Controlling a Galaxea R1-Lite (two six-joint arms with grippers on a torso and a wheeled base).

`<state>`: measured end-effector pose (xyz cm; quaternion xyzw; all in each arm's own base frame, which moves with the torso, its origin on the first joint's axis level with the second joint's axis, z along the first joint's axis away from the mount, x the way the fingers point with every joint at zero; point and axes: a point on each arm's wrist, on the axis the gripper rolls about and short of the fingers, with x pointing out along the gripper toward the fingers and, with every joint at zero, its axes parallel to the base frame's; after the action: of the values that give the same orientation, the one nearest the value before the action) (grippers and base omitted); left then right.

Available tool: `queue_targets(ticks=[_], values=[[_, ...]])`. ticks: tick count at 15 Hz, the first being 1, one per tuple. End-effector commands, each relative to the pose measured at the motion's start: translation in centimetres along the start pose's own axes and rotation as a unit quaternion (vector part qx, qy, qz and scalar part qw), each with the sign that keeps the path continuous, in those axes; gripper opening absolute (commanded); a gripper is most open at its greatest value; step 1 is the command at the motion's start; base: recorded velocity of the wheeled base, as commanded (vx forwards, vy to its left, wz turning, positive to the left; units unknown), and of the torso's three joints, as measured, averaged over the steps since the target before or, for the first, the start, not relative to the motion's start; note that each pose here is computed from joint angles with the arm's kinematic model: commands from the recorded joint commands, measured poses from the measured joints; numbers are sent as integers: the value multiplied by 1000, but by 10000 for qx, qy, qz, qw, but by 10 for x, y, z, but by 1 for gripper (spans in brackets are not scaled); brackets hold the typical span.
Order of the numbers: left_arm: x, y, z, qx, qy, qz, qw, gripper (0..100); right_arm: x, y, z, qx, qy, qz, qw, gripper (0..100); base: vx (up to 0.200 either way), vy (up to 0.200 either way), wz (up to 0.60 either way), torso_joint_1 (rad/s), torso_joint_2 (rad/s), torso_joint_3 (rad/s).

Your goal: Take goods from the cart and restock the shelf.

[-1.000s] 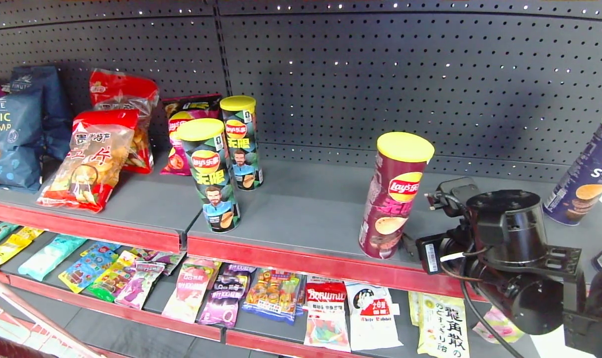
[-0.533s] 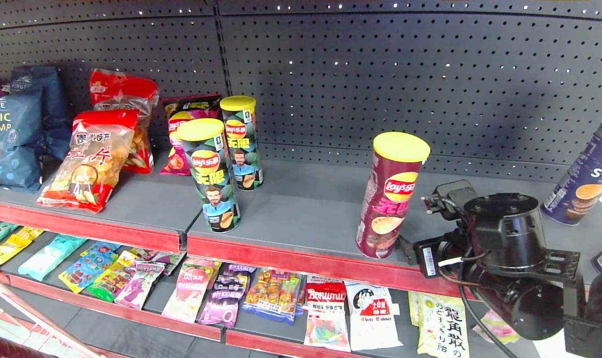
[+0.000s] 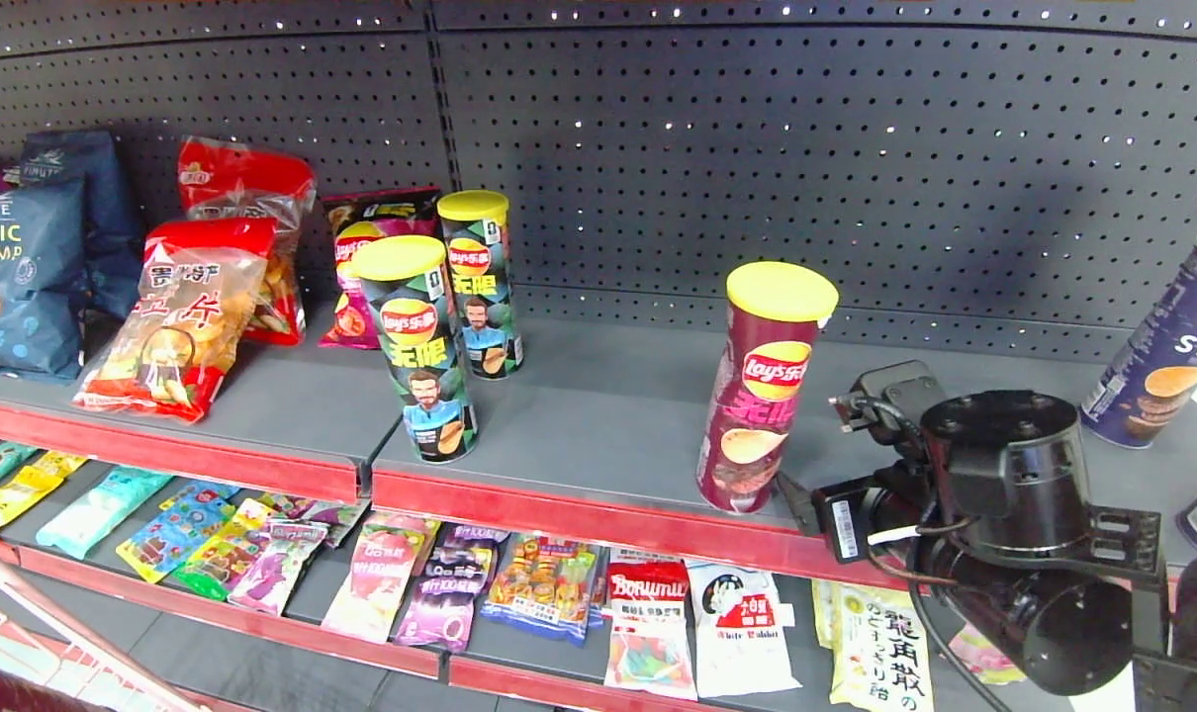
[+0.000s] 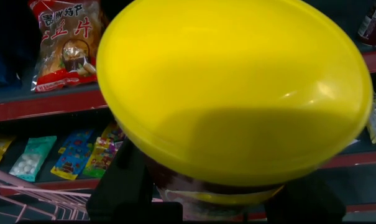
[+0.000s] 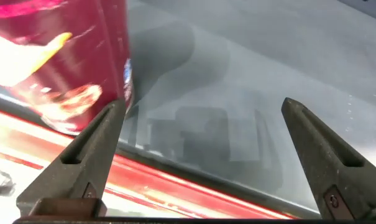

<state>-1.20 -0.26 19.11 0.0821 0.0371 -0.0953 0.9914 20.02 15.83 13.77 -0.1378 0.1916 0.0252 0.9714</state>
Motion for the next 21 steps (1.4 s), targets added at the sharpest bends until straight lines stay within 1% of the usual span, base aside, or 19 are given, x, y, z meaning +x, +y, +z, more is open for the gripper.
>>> queue_targets(ticks=[1,3,5,8,11,12,13,16,18,19,21], values=[[0,0,0,-4,1,0,10000,0,-3,2,0,-9,-32,66,10000,100,0,0,0,0,0,0],[0,0,0,-3,-6,1,10000,0,-6,5,-1,-40,-40,126,9999,100,0,0,0,0,0,0],[0,0,0,-3,-6,1,10000,0,-11,1,-2,-19,-71,142,9999,100,0,0,0,0,0,0],[0,0,0,-6,14,-18,10000,0,-47,-24,1,194,-498,315,9981,100,0,0,0,0,0,0],[3,0,0,-16,75,-67,9999,0,-98,-46,-16,-102,-1051,808,9911,100,0,0,0,0,0,0],[4,0,1,-18,86,-93,9999,0,-105,-51,-19,-192,-1171,856,9892,100,0,0,0,0,0,0],[7,0,1,-30,135,-210,9997,0,-115,-61,-22,-284,-1361,848,9867,100,0,0,0,0,0,0],[10,2,7,-37,164,-262,9995,0,-130,-82,-25,-120,-1574,928,9831,100,0,0,0,0,0,0],[13,3,14,-43,148,-313,9994,0,-134,-95,-25,105,-1804,1637,9698,100,0,0,0,0,0,0],[15,4,17,-43,131,-365,9992,0,-135,-101,-26,132,-1840,1776,9667,100,0,0,0,0,0,0],[22,5,28,-48,32,-674,9977,0,-138,-117,-34,154,-1828,2263,9566,100,0,0,0,0,0,0]])
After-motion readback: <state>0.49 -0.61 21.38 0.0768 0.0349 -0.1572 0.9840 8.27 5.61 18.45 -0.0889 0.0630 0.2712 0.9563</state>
